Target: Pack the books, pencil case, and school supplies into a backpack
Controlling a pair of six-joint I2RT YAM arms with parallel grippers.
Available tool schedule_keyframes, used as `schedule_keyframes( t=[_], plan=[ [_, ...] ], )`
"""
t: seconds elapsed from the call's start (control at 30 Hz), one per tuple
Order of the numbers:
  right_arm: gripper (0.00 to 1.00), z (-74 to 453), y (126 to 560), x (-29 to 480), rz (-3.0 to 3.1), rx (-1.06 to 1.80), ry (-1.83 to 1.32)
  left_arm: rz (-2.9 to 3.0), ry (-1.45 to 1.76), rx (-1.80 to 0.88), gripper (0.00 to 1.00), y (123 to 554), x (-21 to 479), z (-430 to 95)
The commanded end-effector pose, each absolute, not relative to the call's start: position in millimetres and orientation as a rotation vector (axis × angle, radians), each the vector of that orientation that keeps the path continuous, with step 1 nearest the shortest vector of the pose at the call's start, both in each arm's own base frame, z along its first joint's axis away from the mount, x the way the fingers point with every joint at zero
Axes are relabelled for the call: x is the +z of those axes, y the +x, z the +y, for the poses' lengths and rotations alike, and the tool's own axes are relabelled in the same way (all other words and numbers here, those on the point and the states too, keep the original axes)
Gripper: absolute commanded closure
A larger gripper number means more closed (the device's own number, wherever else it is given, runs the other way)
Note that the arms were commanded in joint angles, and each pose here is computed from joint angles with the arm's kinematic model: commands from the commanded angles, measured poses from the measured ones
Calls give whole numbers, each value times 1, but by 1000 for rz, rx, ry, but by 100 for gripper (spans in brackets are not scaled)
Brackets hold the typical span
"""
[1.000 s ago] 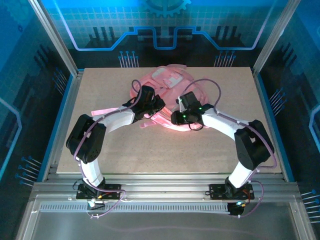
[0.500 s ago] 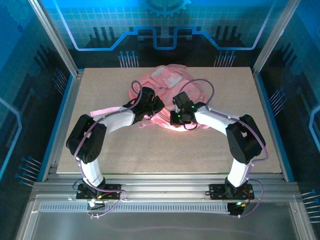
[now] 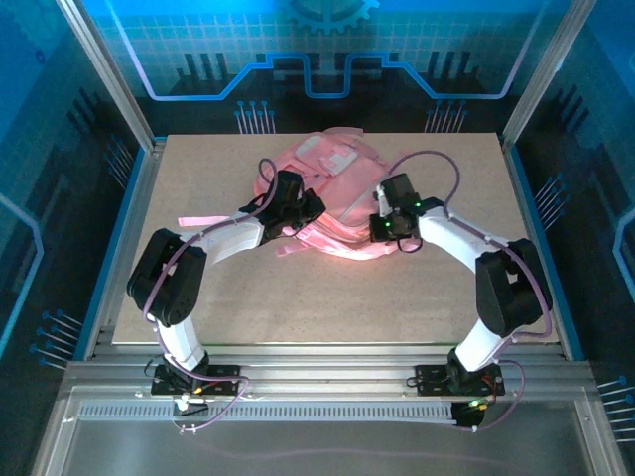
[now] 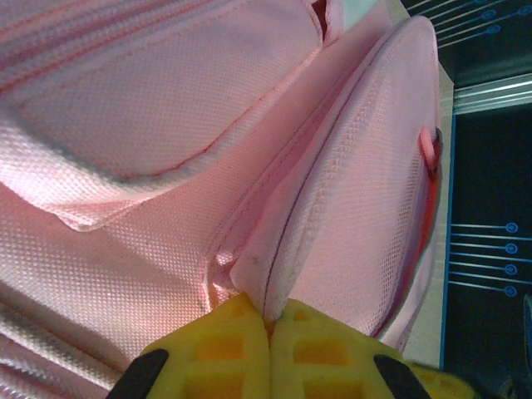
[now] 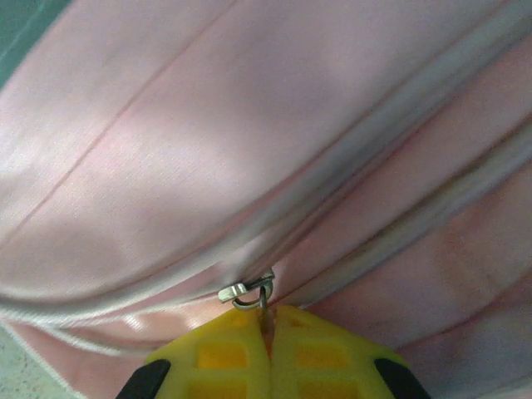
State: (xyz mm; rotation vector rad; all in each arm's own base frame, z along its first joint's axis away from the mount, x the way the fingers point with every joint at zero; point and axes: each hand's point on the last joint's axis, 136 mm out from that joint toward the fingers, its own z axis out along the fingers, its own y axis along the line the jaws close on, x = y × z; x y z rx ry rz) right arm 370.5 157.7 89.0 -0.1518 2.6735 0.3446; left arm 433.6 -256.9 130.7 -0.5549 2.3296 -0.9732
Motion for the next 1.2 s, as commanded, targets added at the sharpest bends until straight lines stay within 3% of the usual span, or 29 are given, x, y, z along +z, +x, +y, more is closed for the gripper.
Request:
schedule_keyframes(
  t=[0.0,0.2,0.43,0.5,0.57,0.6,0.67,0.83,1.03,1.17],
  plan=[
    [100,114,368,86,2720,204,-73,2239,-542,-941,100,449,160,-238],
    [100,133,368,92,2712,330,-120,2252,-525,-924,100,463,158,-235],
    [100,193,330,91,2713,502,-353,2309,-475,-914,100,506,150,-235],
    [100,213,322,92,2700,544,-409,2325,-454,-923,90,514,152,-238],
    [100,236,319,94,2683,581,-455,2343,-446,-912,57,518,155,-238],
    [100,246,319,94,2676,600,-474,2350,-444,-901,48,518,156,-236],
    [100,268,325,98,2656,637,-501,2354,-447,-900,38,513,161,-231],
    [100,309,347,108,2623,721,-542,2330,-552,-945,27,483,165,-212],
    [100,338,351,127,2570,788,-582,2305,-682,-985,25,435,153,-199],
    [100,339,344,130,2562,838,-560,2294,-703,-996,26,431,147,-201]
  ],
)
